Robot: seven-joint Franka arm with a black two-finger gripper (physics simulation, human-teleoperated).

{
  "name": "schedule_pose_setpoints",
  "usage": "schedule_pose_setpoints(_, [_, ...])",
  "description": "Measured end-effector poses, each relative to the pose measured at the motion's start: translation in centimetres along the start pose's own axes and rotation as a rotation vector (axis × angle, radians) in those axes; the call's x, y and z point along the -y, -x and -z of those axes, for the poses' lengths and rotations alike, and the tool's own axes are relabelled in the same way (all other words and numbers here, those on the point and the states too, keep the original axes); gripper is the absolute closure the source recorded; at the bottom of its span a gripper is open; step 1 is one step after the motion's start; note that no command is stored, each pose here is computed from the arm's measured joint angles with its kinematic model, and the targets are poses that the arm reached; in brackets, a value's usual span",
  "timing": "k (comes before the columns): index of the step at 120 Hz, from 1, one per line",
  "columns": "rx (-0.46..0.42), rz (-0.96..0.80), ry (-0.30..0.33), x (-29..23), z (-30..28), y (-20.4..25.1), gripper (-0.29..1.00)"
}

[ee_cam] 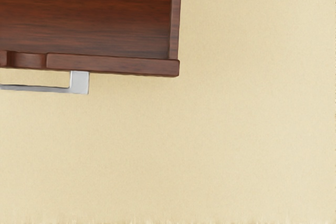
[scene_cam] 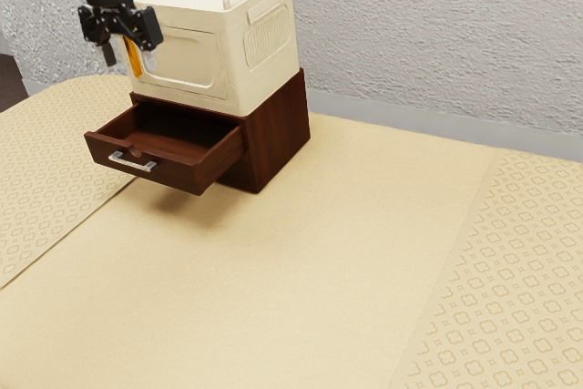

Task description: Push the drawer handle with one arm to close the drawer

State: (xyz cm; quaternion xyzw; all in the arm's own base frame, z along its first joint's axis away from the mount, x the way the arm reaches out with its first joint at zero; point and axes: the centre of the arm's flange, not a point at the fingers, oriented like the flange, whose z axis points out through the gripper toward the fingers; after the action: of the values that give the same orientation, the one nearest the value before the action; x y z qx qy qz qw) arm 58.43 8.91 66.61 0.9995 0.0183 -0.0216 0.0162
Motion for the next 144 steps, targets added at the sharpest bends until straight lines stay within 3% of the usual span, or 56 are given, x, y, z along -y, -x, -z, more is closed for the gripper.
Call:
schedule_pose_setpoints(47, [0.018, -0.049, 0.028, -0.2, -0.1, 0.2, 0.0])
schedule_pose_setpoints(58, [-0.165, -0.086, 0.027, -2.6, 9.7, 5.6, 0.0])
schedule_pose_setpoints(67, [-0.186, -0.097, 0.035, -4.5, 11.8, 7.7, 0.0])
schedule_pose_setpoints(81, [-0.092, -0.092, 0.043, -6.2, 9.4, 6.7, 0.0])
schedule_pose_setpoints(101, [-0.002, -0.015, 0.046, -4.6, 6.1, 5.0, 0.0])
schedule_pose_setpoints(117, [0.121, 0.053, 0.006, -4.2, -3.0, 10.3, 0.0])
schedule_pose_setpoints(131, [0.095, 0.103, -0.04, -2.8, -6.8, 12.4, 0.0])
schedule_pose_setpoints(144, [0.053, 0.096, -0.143, -2.8, -8.1, 11.4, 0.0])
